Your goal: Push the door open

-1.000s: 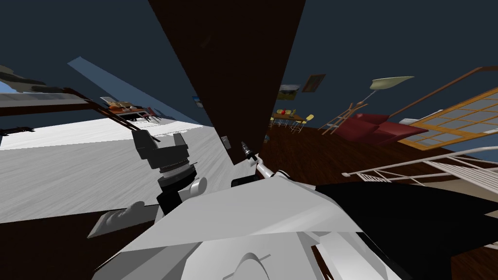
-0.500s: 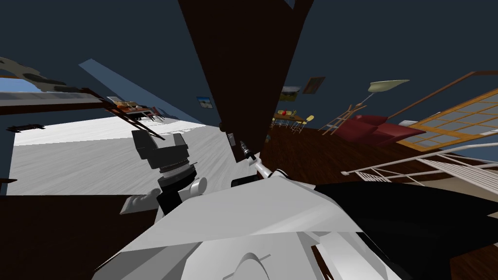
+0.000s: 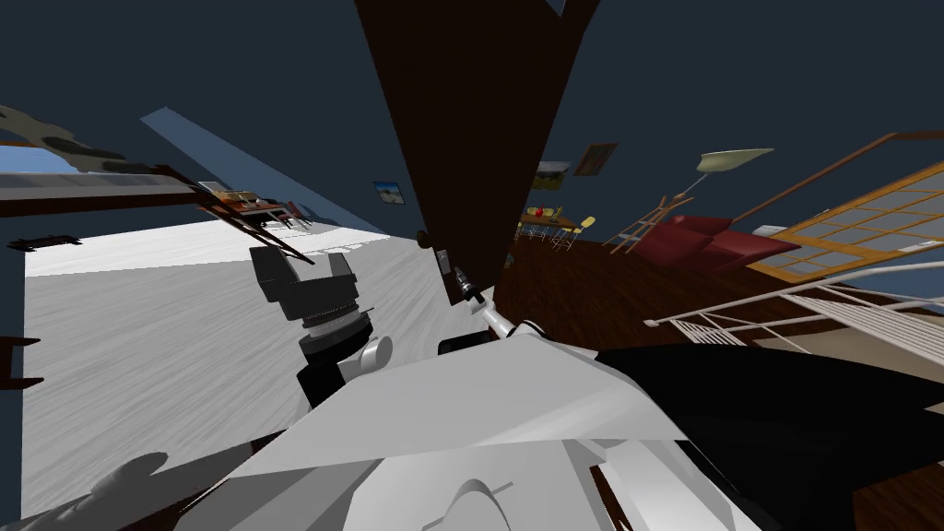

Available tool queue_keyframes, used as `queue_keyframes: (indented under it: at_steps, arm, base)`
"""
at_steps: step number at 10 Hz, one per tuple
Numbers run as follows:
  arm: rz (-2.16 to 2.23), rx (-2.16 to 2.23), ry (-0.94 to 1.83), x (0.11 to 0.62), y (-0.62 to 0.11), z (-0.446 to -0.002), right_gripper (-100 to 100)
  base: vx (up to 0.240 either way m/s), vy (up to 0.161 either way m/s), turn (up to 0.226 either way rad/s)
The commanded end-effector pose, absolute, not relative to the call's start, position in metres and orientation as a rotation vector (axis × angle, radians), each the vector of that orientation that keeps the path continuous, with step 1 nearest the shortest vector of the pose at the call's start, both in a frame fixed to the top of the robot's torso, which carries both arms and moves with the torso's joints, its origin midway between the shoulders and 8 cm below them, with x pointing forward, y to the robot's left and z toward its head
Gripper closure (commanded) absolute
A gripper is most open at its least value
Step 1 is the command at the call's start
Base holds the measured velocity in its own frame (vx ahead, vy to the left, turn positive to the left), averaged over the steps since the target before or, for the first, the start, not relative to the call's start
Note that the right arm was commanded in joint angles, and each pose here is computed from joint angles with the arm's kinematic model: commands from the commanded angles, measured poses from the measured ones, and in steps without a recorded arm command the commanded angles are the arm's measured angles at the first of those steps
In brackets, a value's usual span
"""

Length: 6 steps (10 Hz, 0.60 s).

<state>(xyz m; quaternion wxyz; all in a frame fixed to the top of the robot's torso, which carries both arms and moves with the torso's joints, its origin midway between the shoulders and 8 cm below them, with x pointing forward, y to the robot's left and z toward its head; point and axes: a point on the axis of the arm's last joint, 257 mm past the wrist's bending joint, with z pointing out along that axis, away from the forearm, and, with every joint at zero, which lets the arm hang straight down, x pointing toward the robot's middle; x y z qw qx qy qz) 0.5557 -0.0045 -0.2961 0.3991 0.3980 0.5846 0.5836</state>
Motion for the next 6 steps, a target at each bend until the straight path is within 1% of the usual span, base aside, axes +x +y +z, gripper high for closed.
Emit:
queue_keyframes:
  at_steps: [1, 4, 6]
  arm:
    - [1.446, 0.995, 1.485, 0.560, -0.021, -0.300, -100]
    - [1.412, 0.984, 1.489, 0.564, -0.039, -0.303, -100]
    - [1.405, 0.985, 1.486, 0.566, -0.043, -0.303, -100]
  base:
    - [0.074, 0.044, 0.024]
    - [0.184, 0.071, 0.020]
    - [0.221, 0.103, 0.025]
